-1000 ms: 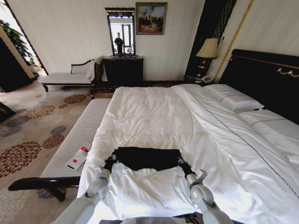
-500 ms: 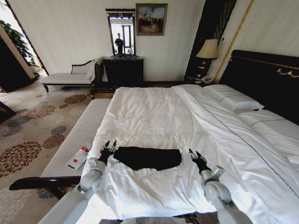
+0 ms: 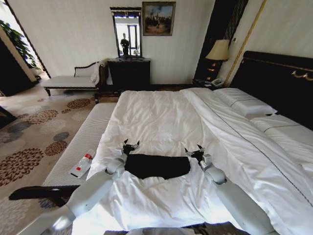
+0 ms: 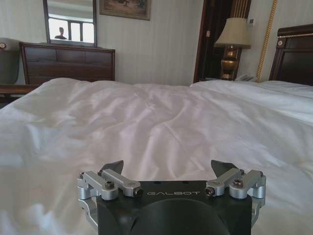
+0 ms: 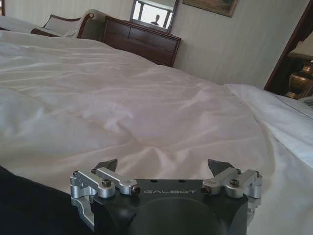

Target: Fold the clothes on the bed.

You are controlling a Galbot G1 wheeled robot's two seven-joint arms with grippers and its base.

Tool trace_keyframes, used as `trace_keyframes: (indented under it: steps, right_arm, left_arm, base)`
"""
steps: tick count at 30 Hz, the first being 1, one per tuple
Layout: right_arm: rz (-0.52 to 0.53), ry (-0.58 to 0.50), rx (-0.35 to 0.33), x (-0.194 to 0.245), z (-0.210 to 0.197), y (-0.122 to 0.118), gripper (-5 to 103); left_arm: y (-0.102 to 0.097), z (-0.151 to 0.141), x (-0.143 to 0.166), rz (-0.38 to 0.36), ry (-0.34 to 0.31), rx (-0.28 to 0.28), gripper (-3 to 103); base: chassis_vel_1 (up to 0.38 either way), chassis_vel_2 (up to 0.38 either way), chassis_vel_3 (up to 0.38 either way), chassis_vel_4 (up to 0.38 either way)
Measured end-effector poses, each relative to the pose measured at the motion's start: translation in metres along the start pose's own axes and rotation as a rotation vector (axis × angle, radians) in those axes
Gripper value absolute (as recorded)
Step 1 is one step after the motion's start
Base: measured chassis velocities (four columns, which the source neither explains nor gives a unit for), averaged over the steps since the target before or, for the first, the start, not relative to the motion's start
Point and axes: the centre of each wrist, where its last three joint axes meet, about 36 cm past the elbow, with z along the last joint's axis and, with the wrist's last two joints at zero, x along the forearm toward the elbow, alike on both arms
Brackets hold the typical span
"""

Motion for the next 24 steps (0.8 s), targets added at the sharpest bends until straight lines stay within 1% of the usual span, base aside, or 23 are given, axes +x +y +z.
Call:
trace_keyframes:
  steps: [2, 3, 4, 7, 8, 10, 11, 12, 15, 17, 18, 20, 21, 22, 24]
  right_arm:
    - [-0.020, -0.008, 0.029, 0.003, 0.008, 0.009, 100]
    - [-0.020, -0.008, 0.029, 0.003, 0.008, 0.009, 100]
    - [-0.033, -0.012, 0.052, 0.008, 0.015, 0.013, 100]
    - [-0.050, -0.021, 0.076, 0.019, 0.024, 0.021, 100]
    - [-0.050, -0.021, 0.076, 0.019, 0.024, 0.021, 100]
    - [-0.060, -0.023, 0.074, 0.035, 0.031, 0.028, 100]
    - [-0.065, -0.020, 0.073, 0.042, 0.034, 0.030, 100]
    - [-0.065, -0.020, 0.073, 0.042, 0.034, 0.030, 100]
    - [-0.082, 0.008, 0.055, 0.066, 0.049, 0.040, 100]
    - [-0.096, 0.013, 0.044, 0.089, 0.059, 0.048, 100]
    - [-0.096, 0.013, 0.044, 0.089, 0.059, 0.048, 100]
    - [-0.102, 0.003, 0.028, 0.102, 0.055, 0.052, 100]
    - [-0.112, -0.016, 0.021, 0.113, 0.048, 0.055, 100]
    - [-0.112, -0.016, 0.021, 0.113, 0.048, 0.055, 100]
    - [-0.133, -0.042, 0.023, 0.126, 0.037, 0.059, 100]
  left_arm:
    - [-0.005, 0.011, 0.010, 0.020, 0.015, 0.001, 100]
    - [-0.005, 0.011, 0.010, 0.020, 0.015, 0.001, 100]
    - [-0.005, 0.018, 0.018, 0.024, 0.028, 0.001, 100]
    - [-0.005, 0.030, 0.034, 0.009, 0.047, 0.030, 100]
    - [-0.005, 0.030, 0.034, 0.009, 0.047, 0.030, 100]
    - [-0.007, 0.041, 0.057, -0.010, 0.058, 0.080, 100]
    - [-0.007, 0.045, 0.067, -0.018, 0.063, 0.094, 100]
    - [-0.007, 0.045, 0.067, -0.018, 0.063, 0.094, 100]
    - [-0.003, 0.053, 0.089, -0.036, 0.076, 0.100, 100]
    - [0.004, 0.063, 0.118, -0.050, 0.090, 0.097, 100]
    - [0.004, 0.063, 0.118, -0.050, 0.090, 0.097, 100]
    - [0.005, 0.064, 0.135, -0.054, 0.094, 0.108, 100]
    - [0.003, 0.062, 0.149, -0.053, 0.092, 0.118, 100]
    - [0.003, 0.062, 0.149, -0.053, 0.092, 0.118, 100]
    - [-0.001, 0.057, 0.167, -0.043, 0.086, 0.129, 100]
  base:
    - [0.000, 0.000, 0.000, 0.000]
    - [0.000, 0.000, 0.000, 0.000]
    - [0.000, 0.000, 0.000, 0.000]
    - [0.000, 0.000, 0.000, 0.000]
    - [0.000, 0.000, 0.000, 0.000]
    - [0.000, 0.000, 0.000, 0.000]
    - [0.000, 0.000, 0.000, 0.000]
    - [0.000, 0.000, 0.000, 0.000]
    - [0.000, 0.000, 0.000, 0.000]
    - [0.000, 0.000, 0.000, 0.000]
    - [0.000, 0.000, 0.000, 0.000]
    - [0.000, 0.000, 0.000, 0.000]
    - [0.000, 0.000, 0.000, 0.000]
    - [0.000, 0.000, 0.000, 0.000]
    - [0.000, 0.000, 0.000, 0.000]
